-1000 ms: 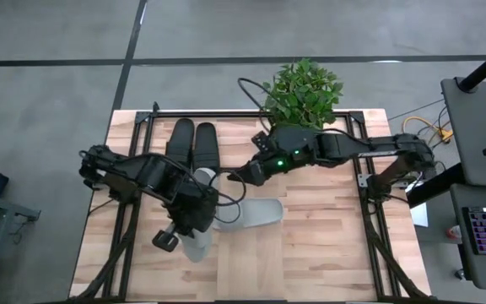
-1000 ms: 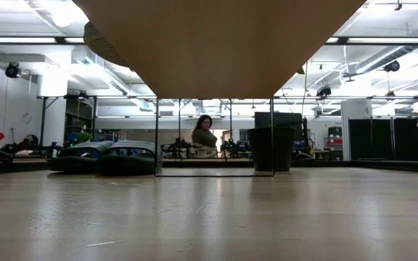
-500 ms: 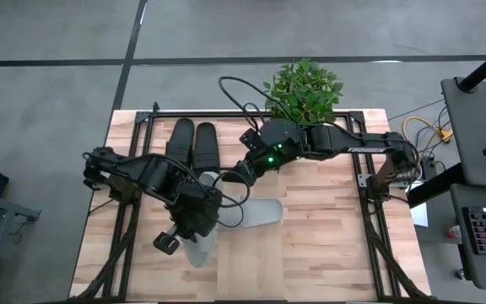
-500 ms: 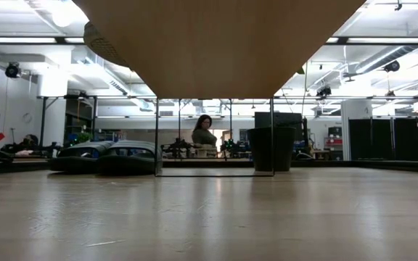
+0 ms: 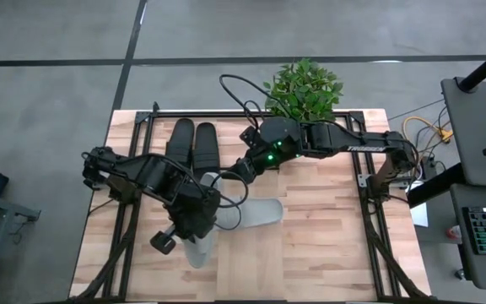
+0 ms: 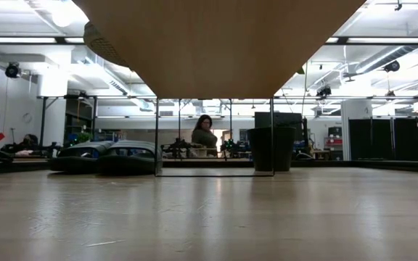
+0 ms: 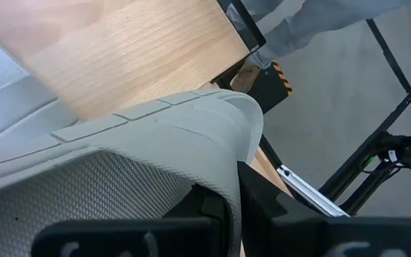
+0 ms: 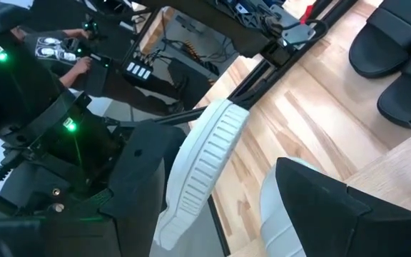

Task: Pick and place slides into the shelf
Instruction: Put the gray slipper on the shelf

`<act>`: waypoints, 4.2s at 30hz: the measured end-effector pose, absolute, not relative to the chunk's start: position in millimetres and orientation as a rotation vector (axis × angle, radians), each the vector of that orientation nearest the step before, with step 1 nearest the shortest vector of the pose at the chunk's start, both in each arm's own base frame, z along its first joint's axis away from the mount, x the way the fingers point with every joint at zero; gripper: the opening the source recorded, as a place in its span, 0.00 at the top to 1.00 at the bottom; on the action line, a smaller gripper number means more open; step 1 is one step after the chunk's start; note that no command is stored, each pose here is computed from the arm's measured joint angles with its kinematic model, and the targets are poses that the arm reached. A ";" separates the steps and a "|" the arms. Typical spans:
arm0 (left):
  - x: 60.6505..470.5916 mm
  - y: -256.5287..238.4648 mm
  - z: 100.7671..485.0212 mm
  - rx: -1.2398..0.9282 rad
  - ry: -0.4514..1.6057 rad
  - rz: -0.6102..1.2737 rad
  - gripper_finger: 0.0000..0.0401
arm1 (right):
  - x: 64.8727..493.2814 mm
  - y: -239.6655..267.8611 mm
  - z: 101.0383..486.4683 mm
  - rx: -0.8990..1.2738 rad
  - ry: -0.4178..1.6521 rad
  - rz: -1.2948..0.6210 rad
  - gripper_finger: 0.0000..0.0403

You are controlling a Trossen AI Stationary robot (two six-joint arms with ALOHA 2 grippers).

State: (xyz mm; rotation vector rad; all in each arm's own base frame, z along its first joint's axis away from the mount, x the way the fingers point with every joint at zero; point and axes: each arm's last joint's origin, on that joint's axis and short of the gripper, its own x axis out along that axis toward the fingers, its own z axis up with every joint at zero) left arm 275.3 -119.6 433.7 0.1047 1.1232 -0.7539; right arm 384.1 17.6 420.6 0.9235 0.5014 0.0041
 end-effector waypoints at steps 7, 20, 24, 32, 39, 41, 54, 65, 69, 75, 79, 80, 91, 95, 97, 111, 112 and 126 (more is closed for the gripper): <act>277.4 -120.5 431.0 0.147 1.115 -0.783 1.00 | 387.8 18.2 415.7 0.944 0.521 0.004 0.36; 287.0 -124.1 421.7 0.195 1.125 -0.814 1.00 | 399.9 20.5 406.2 0.993 0.546 0.051 0.36; 287.2 -123.6 421.1 0.201 1.126 -0.817 1.00 | 404.3 24.2 401.3 1.004 0.563 0.063 0.35; 287.5 -123.3 420.8 0.214 1.120 -0.823 1.00 | 408.1 28.3 396.4 1.012 0.579 0.066 0.36; 287.5 -123.3 420.8 0.215 1.121 -0.822 1.00 | 408.6 28.3 395.5 1.014 0.583 0.063 0.38; 287.5 -123.3 420.8 0.215 1.121 -0.822 1.00 | 408.6 28.3 395.5 1.020 0.584 0.061 0.40; 287.7 -123.0 420.7 0.215 1.120 -0.822 1.00 | 408.6 28.6 395.2 1.040 0.593 0.068 0.60; 288.4 -122.1 420.5 0.229 1.120 -0.797 1.00 | 408.8 28.3 394.8 0.999 0.591 0.077 0.83; 288.3 -122.0 420.6 0.229 1.120 -0.797 0.98 | 409.0 28.3 394.6 0.993 0.591 0.079 0.86; 288.1 -121.6 421.0 0.203 1.131 -0.777 0.92 | 408.9 28.4 394.6 0.985 0.590 0.081 0.87; 288.2 -121.1 420.9 0.184 1.139 -0.763 0.85 | 408.9 28.4 394.6 0.982 0.590 0.083 0.87; 288.1 -120.8 420.9 0.184 1.141 -0.763 0.83 | 408.9 28.4 394.6 0.982 0.591 0.083 0.87; 291.4 -117.5 421.8 0.098 1.151 -0.702 0.48 | 408.8 28.9 394.6 0.979 0.594 0.091 0.88; 292.3 -117.8 422.2 0.073 1.150 -0.686 0.40 | 408.8 28.9 394.6 0.976 0.593 0.090 0.88; 292.7 -118.1 422.8 0.061 1.144 -0.682 0.37 | 408.8 28.7 394.6 0.973 0.593 0.091 0.88; 289.1 -117.4 426.3 0.005 1.150 -0.673 0.36 | 408.8 23.2 394.1 0.959 0.594 0.088 0.88; 287.8 -116.9 427.5 0.004 1.146 -0.673 0.36 | 408.9 21.9 394.0 0.960 0.593 0.085 0.88; 282.2 -97.2 439.5 0.072 1.088 -0.497 0.36 | 407.8 19.5 392.3 0.961 0.616 0.086 0.88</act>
